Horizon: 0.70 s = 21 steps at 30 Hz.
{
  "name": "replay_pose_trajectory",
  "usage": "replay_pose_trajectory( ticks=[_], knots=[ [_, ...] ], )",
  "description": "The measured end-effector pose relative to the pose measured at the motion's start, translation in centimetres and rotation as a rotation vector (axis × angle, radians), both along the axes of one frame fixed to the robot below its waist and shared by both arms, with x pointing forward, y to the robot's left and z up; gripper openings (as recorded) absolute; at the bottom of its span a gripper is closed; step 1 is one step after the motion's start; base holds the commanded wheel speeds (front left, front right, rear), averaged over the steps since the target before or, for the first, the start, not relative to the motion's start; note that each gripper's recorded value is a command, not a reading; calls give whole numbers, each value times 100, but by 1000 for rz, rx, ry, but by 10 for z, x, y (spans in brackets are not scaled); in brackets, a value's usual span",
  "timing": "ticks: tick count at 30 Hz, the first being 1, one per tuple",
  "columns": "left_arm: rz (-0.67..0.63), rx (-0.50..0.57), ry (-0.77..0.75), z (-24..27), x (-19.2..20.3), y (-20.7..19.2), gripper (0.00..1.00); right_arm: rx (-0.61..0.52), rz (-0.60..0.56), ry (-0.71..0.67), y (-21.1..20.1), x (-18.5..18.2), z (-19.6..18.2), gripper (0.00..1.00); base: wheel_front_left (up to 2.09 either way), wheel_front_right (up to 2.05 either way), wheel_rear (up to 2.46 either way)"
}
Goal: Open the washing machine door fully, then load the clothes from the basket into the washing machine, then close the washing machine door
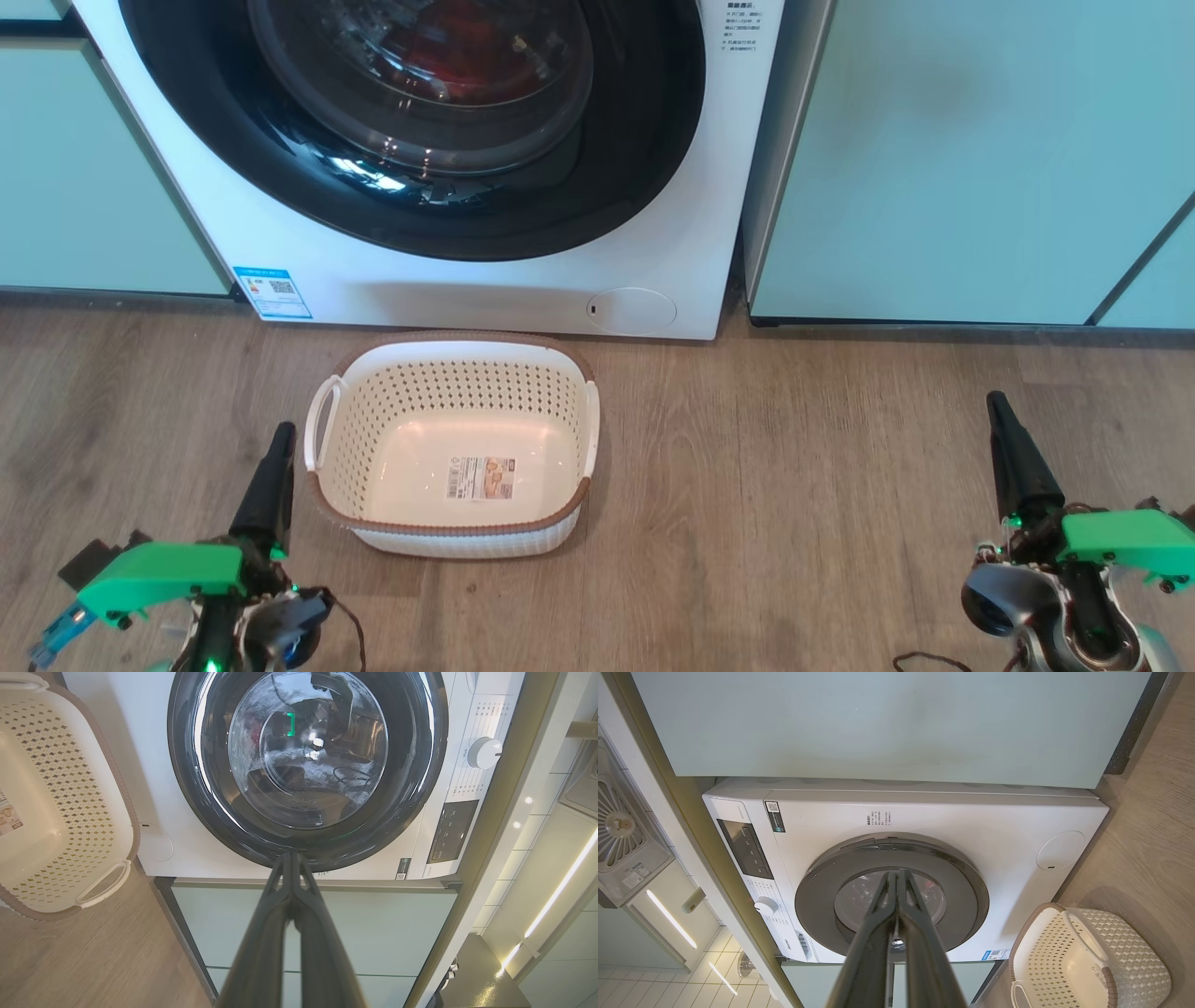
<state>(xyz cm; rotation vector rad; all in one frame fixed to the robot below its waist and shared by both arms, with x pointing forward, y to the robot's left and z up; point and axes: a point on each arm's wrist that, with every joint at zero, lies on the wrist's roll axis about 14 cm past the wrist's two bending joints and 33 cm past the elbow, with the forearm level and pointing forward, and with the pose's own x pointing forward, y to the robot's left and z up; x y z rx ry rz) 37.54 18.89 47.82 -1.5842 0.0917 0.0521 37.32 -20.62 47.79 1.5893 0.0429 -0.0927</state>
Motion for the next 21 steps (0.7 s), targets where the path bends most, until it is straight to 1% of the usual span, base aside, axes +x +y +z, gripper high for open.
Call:
replay_pose_trajectory(
  ticks=[21],
  knots=[
    [-2,-1,0,0,0,0,0,0,1,0,0,0,0,0,0,0,0]
  ],
)
